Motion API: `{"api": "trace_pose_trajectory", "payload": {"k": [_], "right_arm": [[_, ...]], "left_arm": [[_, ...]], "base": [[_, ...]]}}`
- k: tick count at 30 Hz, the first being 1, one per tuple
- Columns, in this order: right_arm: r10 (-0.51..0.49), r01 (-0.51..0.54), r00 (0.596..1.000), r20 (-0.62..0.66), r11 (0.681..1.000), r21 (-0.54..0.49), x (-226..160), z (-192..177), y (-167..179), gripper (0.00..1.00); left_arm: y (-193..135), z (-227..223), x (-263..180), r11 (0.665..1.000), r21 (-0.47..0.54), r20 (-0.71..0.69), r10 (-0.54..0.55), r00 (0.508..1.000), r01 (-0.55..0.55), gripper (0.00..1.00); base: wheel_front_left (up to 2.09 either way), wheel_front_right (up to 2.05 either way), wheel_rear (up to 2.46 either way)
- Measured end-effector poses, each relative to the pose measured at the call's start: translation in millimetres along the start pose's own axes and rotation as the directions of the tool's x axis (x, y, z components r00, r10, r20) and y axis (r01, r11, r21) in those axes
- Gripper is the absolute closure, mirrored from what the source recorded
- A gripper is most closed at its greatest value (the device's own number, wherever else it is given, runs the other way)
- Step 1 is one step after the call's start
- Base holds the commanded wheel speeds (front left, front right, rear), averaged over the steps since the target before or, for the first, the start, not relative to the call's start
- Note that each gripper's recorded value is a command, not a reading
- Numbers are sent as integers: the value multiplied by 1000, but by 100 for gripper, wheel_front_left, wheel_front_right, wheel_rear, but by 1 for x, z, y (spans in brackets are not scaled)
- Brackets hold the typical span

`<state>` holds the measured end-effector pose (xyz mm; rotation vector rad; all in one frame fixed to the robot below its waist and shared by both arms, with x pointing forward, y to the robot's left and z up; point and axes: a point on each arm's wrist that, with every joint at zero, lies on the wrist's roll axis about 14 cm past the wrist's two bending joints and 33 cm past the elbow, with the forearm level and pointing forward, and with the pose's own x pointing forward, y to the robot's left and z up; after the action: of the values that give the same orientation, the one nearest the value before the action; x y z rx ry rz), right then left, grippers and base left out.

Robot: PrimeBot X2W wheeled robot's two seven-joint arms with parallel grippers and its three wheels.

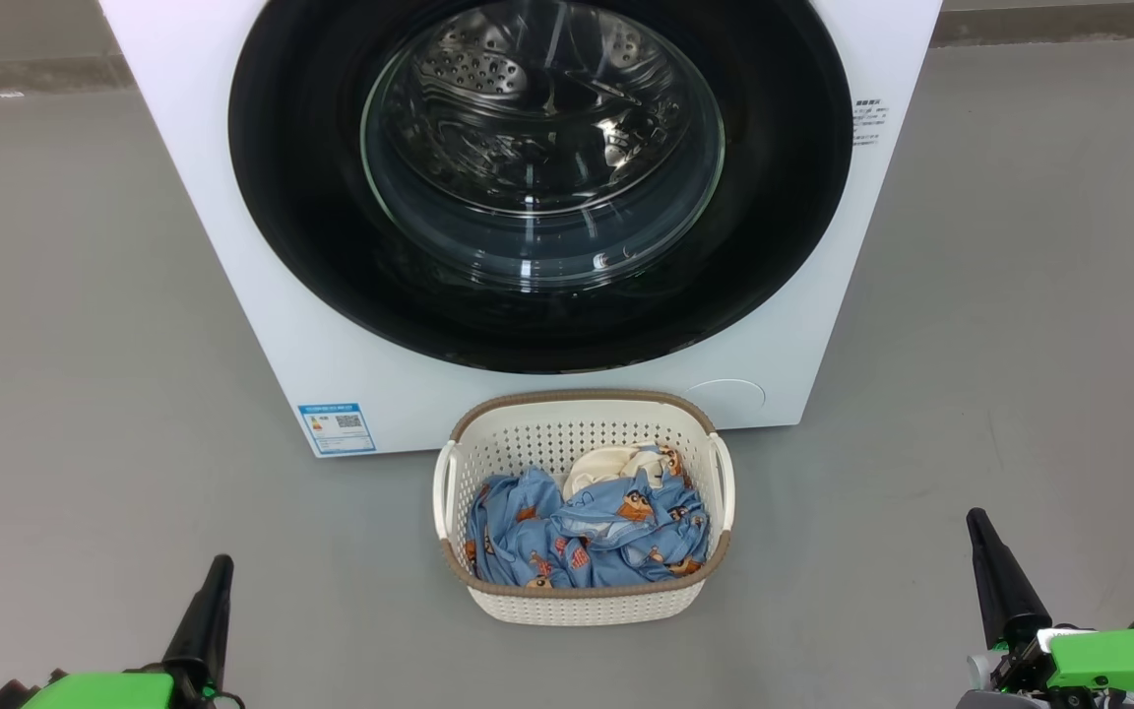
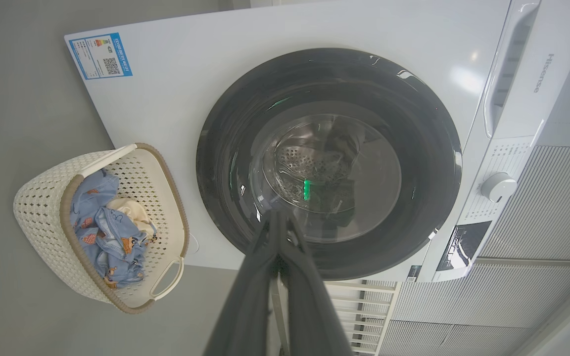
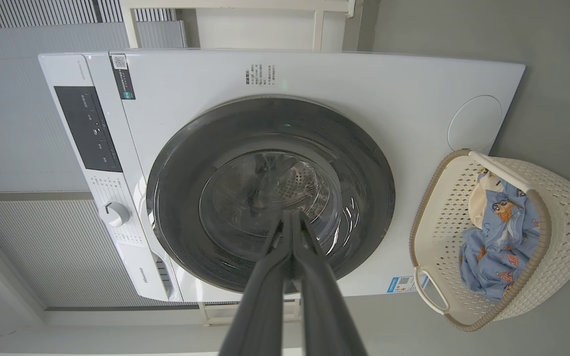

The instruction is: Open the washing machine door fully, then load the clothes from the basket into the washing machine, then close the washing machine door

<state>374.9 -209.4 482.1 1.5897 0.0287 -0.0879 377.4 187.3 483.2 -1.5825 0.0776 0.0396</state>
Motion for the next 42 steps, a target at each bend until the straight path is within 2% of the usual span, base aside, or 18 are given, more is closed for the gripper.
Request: {"api": "trace_pose_trajectory", "payload": {"k": [29,30,35,42], "right_arm": [[0,0,1000,0,1000,0,0,0,0,100],[-7,7,1000,1,1000,2,-1,0,-2,0],[-84,84,996,4,996,18,-11,-2,-28,0],[-70,70,997,9,997,15,-10,-3,-24,0]], "left_arm": [[0,0,0,1000,0,0,0,1000,0,100],[2,-1,-1,1000,-2,0,7,1000,-7,0],[32,-9,-14,995,-29,-7,95,995,-95,0],[30,-9,-13,996,-26,3,88,996,-88,0]], "base": [[0,0,0],[0,0,0],[0,0,0],[0,0,0]]}}
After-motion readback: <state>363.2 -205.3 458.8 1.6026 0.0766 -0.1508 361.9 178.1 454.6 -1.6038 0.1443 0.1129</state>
